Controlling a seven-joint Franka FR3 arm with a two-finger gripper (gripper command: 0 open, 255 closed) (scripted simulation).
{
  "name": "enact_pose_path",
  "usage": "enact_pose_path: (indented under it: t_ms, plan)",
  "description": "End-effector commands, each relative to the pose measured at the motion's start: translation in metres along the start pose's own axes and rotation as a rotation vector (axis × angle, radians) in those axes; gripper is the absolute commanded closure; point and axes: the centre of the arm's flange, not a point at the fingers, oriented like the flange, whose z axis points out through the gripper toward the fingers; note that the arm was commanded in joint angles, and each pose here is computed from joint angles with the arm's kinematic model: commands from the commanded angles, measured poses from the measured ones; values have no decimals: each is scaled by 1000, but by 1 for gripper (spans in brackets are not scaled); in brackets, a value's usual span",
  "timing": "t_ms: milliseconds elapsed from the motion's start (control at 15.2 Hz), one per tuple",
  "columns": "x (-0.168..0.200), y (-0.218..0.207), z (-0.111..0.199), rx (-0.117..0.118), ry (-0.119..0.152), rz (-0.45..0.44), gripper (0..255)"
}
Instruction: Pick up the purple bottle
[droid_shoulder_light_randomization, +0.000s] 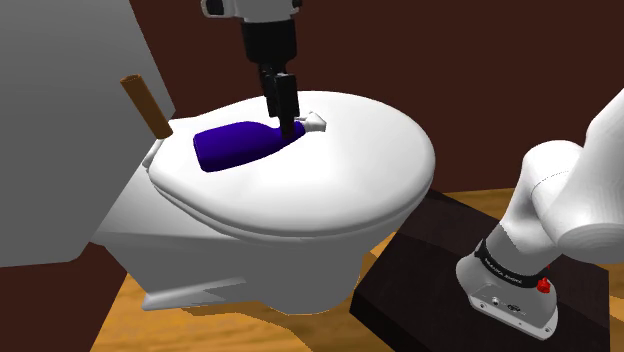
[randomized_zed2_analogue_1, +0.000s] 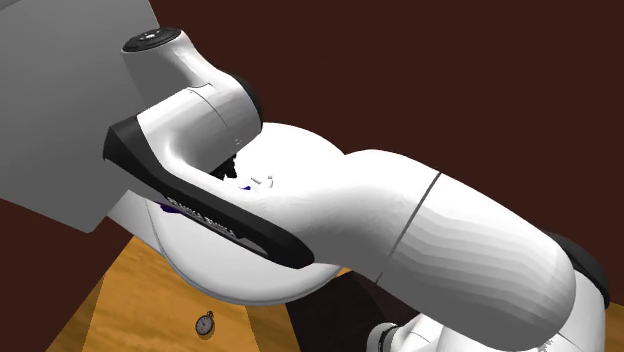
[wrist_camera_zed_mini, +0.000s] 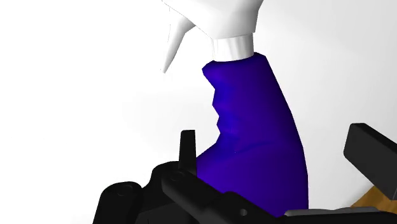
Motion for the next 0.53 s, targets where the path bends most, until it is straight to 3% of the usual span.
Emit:
enact_pose_path:
  t_ms: [0,264,330,462]
  plan:
    - [1,0,10,0,0,-2,0]
    - [1,1,24,0,0,-2,0]
    - [1,1,24,0,0,-2,255]
    - [1,1,24,0,0,-2,255]
